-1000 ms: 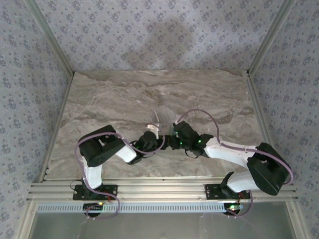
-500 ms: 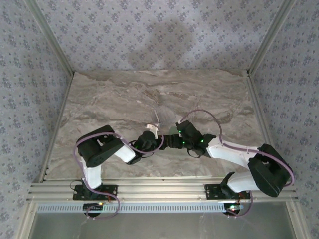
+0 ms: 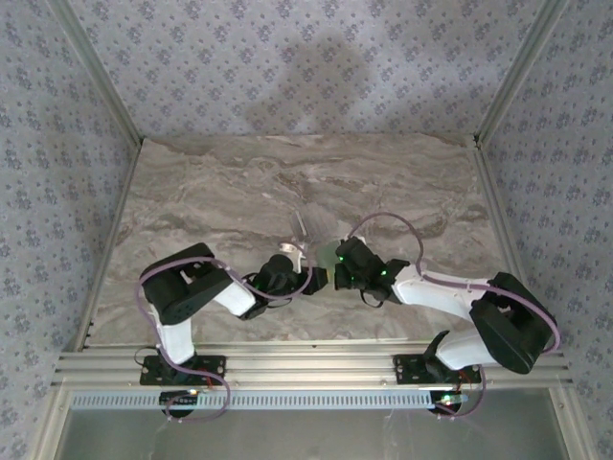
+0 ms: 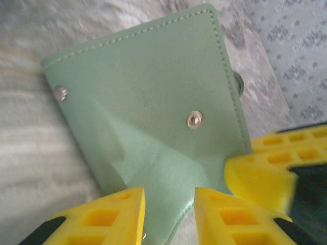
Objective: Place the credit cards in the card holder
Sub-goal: Open the card holder at the bottom-center of the table.
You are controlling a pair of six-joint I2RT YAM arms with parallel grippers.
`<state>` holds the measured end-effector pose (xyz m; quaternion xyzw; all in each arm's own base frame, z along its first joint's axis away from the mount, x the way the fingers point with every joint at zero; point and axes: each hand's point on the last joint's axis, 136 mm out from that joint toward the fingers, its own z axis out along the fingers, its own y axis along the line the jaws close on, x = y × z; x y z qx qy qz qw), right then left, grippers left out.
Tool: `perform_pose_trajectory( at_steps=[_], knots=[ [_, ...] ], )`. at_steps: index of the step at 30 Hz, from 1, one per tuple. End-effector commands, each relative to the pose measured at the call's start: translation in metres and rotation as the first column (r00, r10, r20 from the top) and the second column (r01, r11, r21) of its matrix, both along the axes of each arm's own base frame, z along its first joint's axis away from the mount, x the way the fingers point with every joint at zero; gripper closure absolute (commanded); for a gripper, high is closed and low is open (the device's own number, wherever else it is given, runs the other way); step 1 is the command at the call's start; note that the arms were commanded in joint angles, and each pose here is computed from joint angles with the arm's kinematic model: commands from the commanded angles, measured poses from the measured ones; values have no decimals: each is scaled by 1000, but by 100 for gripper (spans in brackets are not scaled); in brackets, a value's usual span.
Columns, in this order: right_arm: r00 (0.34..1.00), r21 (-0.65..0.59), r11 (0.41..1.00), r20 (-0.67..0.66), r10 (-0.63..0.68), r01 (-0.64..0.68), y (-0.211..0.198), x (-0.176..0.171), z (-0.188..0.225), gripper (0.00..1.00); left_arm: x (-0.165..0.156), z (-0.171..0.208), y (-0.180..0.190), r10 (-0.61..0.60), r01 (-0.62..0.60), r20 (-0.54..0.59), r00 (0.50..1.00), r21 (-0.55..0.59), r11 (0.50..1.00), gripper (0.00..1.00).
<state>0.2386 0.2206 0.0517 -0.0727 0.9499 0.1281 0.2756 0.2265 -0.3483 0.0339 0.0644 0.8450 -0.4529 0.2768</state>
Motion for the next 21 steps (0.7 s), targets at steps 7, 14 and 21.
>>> perform_pose_trajectory(
  at_steps=[7, 14, 21],
  knots=[
    [995, -370, 929, 95, 29, 8, -5, -9, 17, 97, -49, -85, 83, 76, 20, -271, 960, 334, 942, 69],
    [987, -454, 887, 81, 137, -85, 40, -16, 10, 91, -45, -82, 100, 118, -20, -271, 955, 340, 940, 67],
    [981, -360, 921, 70, 183, -146, 73, -21, 12, 87, -42, -80, 116, 159, -60, -269, 950, 343, 937, 67]
  ],
)
